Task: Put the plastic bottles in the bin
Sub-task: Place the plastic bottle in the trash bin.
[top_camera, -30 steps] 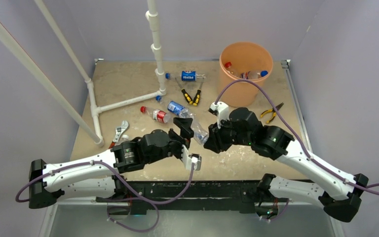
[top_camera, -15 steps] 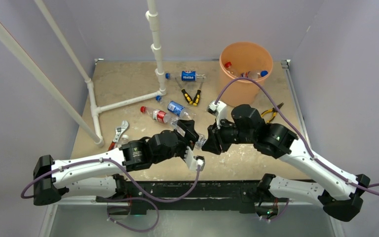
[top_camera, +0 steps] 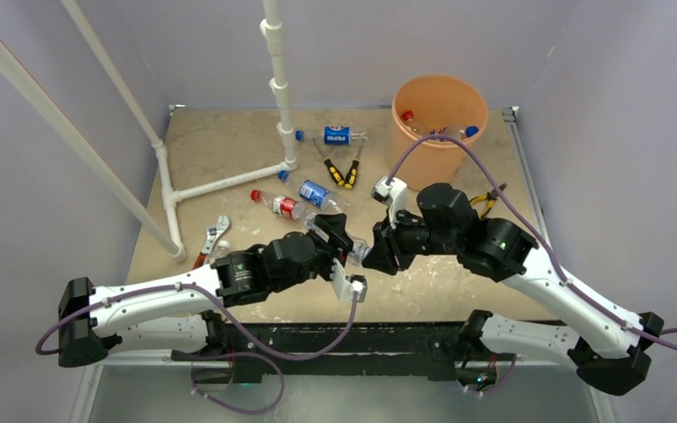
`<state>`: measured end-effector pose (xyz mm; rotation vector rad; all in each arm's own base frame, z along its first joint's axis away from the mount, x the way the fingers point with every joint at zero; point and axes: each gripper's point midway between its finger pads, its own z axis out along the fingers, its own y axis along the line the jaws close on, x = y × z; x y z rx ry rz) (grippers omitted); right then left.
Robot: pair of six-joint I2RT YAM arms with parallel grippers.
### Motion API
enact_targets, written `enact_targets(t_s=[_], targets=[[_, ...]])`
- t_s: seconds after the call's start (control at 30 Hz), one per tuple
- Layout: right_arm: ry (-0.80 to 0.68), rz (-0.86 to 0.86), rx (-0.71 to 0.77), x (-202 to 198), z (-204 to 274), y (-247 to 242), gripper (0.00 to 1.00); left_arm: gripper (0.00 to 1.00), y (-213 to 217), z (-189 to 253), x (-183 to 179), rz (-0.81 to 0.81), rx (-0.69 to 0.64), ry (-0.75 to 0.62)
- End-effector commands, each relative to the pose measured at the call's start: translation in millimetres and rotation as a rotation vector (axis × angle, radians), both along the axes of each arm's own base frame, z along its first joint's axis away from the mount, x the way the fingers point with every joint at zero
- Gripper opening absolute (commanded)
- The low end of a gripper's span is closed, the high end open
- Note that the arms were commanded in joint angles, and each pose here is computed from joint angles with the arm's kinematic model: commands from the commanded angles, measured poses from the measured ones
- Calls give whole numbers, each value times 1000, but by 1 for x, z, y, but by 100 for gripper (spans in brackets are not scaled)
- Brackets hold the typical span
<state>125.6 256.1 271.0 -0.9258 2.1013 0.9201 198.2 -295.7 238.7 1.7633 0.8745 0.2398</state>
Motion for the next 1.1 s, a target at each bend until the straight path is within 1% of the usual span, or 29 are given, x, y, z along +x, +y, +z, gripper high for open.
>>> enact_targets(t_s=[0.0, 0.03, 0.1, 0.13, 0.17, 0.2, 0.23, 0.33, 0.4, 0.43, 0.47, 0.53, 0.57, 0.6, 0.67, 0.7, 0.77, 0.87, 0.97, 1.07], targets=[[-79, 45, 119, -4, 43, 6, 46, 27, -6, 24, -4, -1, -115, 32], [-87, 40, 135, -4, 48, 5, 58, 24, -7, 23, -5, -1, -119, 41], [-109, 23, 168, -4, 60, 2, 74, 16, -8, 22, -7, -2, -130, 65], [-116, 14, 186, -5, 66, 1, 84, 11, -9, 22, -8, -3, -138, 74], [-122, 6, 203, -5, 71, -1, 91, 4, -9, 22, -9, -3, -146, 83], [-129, 1, 219, -6, 76, -2, 96, 0, -10, 23, -9, -1, -154, 90], [-138, -2, 230, -7, 81, -4, 98, 0, -10, 23, -9, 0, -163, 96], [-207, -84, 252, 5, 97, -15, 99, 0, -12, 29, -10, 12, -214, 121], [-277, -188, 301, 17, 115, -28, 99, 0, -15, 43, -14, 13, -315, 173], [-316, -242, 348, 22, 126, -36, 99, 0, -19, 55, -19, 1, -395, 222], [-360, -281, 426, 20, 140, -48, 99, 0, -22, 70, -26, -18, -489, 276], [-436, -320, 592, 14, 164, -62, 99, 0, -29, 110, -40, -67, -740, 410], [-465, -331, 667, 11, 173, -68, 99, 0, -31, 125, -47, -85, -830, 495], [-490, -335, 737, 8, 179, -73, 99, 0, -33, 134, -53, -97, -895, 578], [-522, -330, 835, 1, 187, -79, 99, 0, -40, 143, -65, -122, -973, 724], [-525, -308, 859, -3, 188, -78, 99, 0, -43, 144, -70, -136, -991, 786], [-516, -282, 894, -8, 191, -75, 99, 0, -54, 138, -87, -185, -982, 930], [-525, -236, 886, -10, 196, -67, 99, 0, -67, 126, -105, -233, -929, 1094], [-537, -186, 880, -10, 203, -54, 95, 0, -77, 113, -111, -245, -873, 1195], [-515, -141, 852, -8, 201, -38, 90, 0, -81, 109, -110, -246, -855, 1254]])
